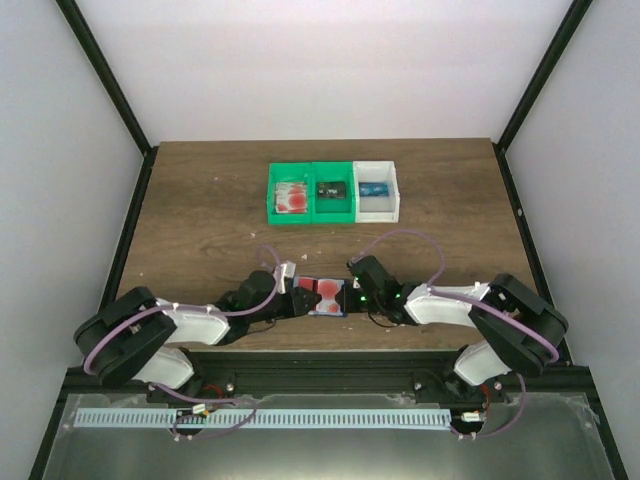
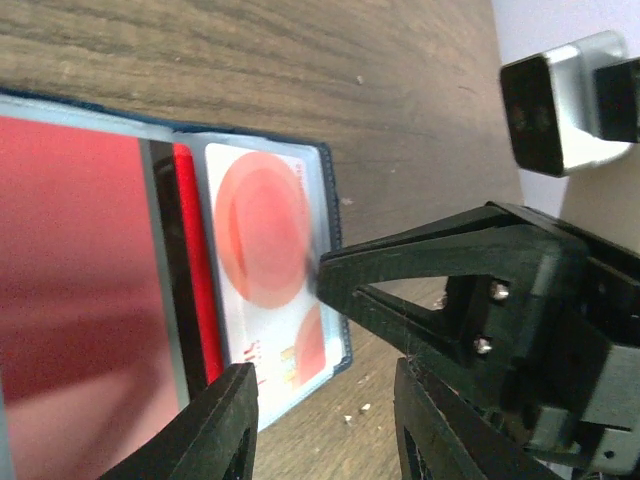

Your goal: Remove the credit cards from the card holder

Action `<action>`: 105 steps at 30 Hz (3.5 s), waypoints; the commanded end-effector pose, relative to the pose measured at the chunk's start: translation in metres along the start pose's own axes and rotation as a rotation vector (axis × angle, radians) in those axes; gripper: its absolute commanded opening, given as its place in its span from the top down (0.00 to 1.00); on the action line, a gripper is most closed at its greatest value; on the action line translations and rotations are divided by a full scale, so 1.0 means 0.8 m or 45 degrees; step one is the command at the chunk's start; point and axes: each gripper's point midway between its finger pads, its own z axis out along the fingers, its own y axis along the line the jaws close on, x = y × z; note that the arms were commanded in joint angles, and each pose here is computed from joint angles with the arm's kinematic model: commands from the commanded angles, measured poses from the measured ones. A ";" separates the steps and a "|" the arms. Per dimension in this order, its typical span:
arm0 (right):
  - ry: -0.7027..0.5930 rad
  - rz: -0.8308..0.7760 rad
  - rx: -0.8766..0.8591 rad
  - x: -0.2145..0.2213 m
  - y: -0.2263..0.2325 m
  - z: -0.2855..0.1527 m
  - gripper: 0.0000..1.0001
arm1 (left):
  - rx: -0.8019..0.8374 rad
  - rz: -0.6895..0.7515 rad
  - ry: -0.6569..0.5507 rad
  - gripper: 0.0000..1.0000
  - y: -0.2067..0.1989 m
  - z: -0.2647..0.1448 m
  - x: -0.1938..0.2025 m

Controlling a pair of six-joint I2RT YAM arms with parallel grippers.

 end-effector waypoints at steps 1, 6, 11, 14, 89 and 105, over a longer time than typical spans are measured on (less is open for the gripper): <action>0.011 0.019 0.031 0.010 -0.014 0.002 0.92 | 0.018 0.003 -0.020 0.60 -0.004 0.010 -0.008; 0.006 0.016 0.030 0.009 -0.015 0.002 0.93 | 0.029 0.001 -0.018 0.60 0.000 0.015 -0.006; 0.006 0.019 0.021 0.010 -0.014 0.002 0.93 | 0.021 0.001 -0.008 0.63 0.005 0.021 -0.004; 0.005 0.017 0.018 0.010 -0.013 0.001 0.93 | 0.048 -0.009 -0.006 0.67 0.003 0.023 -0.003; -0.053 -0.031 -0.210 -0.016 0.043 -0.029 0.81 | 0.177 -0.068 0.138 1.00 0.008 0.017 0.014; -0.016 0.066 -0.358 -0.001 0.025 -0.036 0.64 | 0.455 -0.172 0.121 1.00 -0.014 -0.006 0.016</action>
